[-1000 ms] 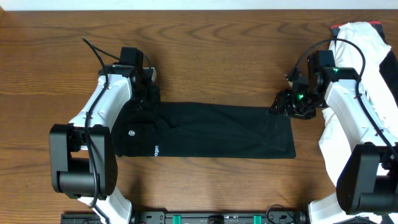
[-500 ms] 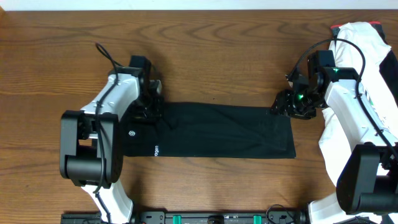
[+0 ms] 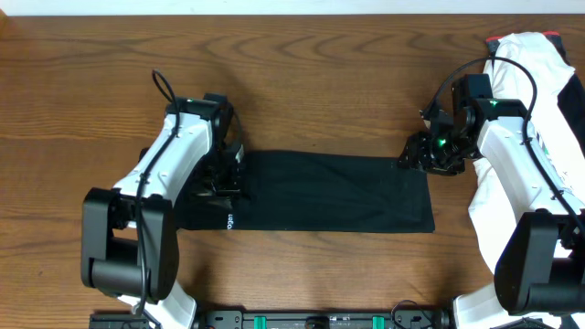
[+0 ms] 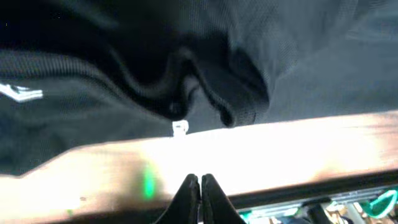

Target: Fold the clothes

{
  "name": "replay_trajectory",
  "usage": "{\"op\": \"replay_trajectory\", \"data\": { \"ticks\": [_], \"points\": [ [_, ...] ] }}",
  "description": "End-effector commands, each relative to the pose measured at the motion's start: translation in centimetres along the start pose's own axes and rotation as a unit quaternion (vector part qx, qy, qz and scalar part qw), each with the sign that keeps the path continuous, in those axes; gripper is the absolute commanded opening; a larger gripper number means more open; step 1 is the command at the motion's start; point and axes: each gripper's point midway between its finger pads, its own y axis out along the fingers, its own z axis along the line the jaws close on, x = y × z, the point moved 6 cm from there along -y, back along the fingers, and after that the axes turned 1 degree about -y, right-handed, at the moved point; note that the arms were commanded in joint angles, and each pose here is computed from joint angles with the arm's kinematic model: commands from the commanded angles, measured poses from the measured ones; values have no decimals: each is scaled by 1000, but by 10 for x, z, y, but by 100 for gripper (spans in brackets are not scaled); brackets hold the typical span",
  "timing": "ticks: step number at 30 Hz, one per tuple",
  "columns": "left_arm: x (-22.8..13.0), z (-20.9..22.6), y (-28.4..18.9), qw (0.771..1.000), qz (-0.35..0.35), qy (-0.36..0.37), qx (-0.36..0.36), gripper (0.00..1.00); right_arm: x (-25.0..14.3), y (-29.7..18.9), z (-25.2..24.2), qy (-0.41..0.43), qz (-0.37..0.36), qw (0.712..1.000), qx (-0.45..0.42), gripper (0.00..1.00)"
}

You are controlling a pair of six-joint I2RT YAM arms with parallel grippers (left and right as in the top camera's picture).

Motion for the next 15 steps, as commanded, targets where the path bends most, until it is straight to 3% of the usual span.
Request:
{"op": "replay_trajectory", "data": {
  "ticks": [1, 8, 11, 15],
  "points": [
    [2, -2, -6, 1000, -12, -15, -4, 6, 1, 0, 2, -12, 0, 1000, -1, 54],
    [53, -4, -9, 989, -145, 24, 1, 8, 1, 0, 2, -12, -1, 1000, -1, 54],
    [62, -4, -2, 988, -154, 26, 0, 8, 0, 0, 2, -11, 3, 1000, -1, 53],
    [57, -5, 13, 994, -112, 13, 1, 7, 0, 0, 2, -11, 3, 1000, -1, 53]
  ]
}}
